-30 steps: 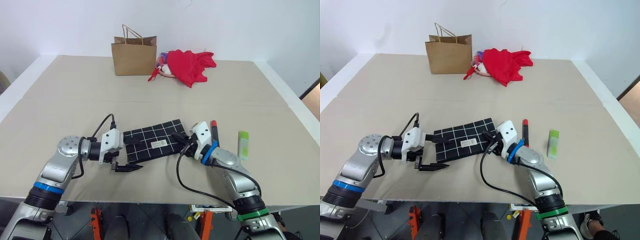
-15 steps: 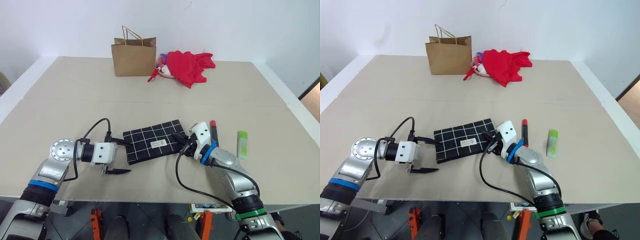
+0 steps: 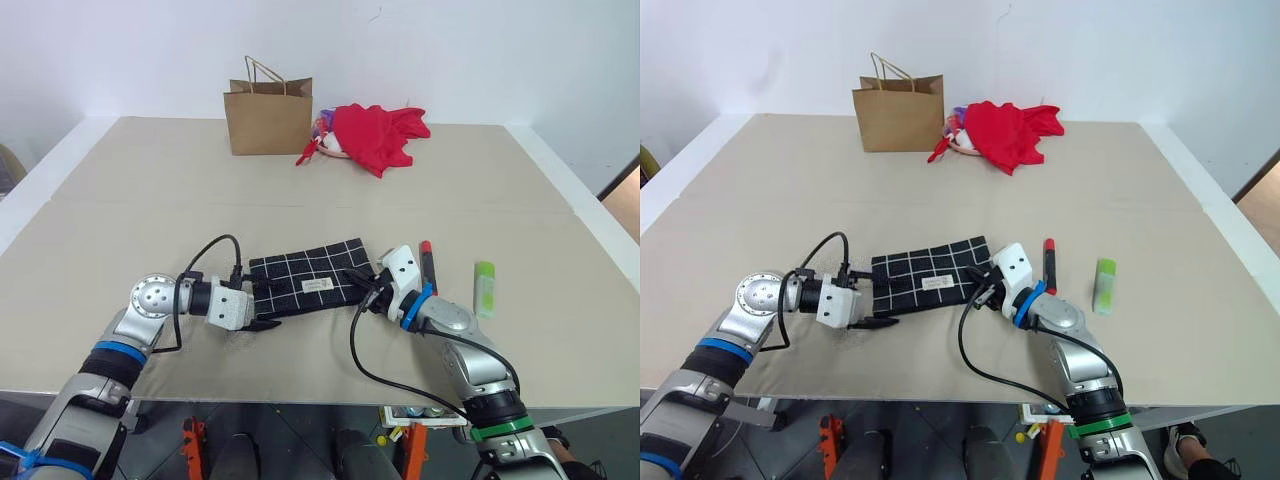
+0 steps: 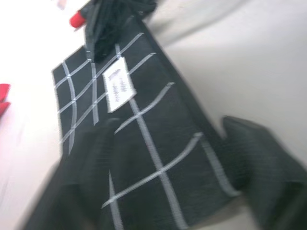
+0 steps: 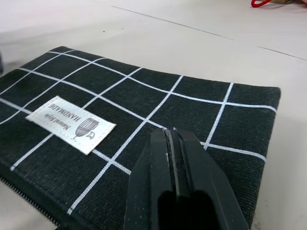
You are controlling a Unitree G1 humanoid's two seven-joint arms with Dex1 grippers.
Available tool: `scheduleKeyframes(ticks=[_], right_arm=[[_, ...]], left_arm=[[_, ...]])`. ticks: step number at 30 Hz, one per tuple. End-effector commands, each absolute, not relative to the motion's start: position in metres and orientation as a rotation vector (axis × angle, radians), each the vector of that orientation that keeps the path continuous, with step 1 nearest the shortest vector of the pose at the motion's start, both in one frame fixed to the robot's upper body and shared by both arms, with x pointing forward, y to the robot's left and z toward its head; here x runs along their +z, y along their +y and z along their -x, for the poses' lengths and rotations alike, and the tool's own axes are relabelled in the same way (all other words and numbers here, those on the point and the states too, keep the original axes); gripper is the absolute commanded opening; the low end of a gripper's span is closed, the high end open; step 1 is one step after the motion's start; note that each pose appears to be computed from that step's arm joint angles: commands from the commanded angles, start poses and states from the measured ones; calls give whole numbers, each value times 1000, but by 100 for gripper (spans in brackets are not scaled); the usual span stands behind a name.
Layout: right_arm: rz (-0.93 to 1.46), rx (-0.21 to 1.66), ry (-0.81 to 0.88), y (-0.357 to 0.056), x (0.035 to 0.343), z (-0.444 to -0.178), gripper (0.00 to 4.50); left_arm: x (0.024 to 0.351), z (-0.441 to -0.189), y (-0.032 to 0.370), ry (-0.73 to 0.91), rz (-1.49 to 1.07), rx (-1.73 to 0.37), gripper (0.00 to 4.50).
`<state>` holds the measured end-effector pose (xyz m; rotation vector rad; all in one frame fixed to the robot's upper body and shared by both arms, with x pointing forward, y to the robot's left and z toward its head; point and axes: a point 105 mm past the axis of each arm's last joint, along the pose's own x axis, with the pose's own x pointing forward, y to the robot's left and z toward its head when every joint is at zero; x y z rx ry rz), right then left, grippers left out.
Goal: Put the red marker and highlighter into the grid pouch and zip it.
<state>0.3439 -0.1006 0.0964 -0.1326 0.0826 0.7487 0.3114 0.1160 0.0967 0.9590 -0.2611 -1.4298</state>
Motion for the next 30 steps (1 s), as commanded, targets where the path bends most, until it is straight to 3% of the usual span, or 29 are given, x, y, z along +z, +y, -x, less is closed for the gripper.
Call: scheduleKeyframes(ticks=[1, 4, 9, 14, 19, 21, 25, 30], right_arm=[[133, 777, 62, -94, 102, -341, 0], [135, 781, 63, -95, 102, -341, 0], [134, 790, 35, -96, 111, -338, 0], [86, 752, -149, -112, 164, -332, 143], [181, 832, -200, -134, 182, -300, 333], [255, 895, -202, -139, 178, -277, 443], [294, 964, -151, -139, 161, -255, 447], [302, 955, -129, -137, 151, -257, 447]], left_arm=[[85, -314, 122, -185, -968, -1452, 128], [85, -316, 123, -172, -951, -1453, 8], [92, -320, 120, -151, -832, -1451, 8], [112, -321, 113, -134, -652, -1460, 0], [127, -321, 111, -106, -559, -1473, 0], [133, -319, 111, -98, -537, -1486, 0], [141, -317, 109, -91, -494, -1502, 0], [141, -313, 106, -87, -504, -1515, 0]])
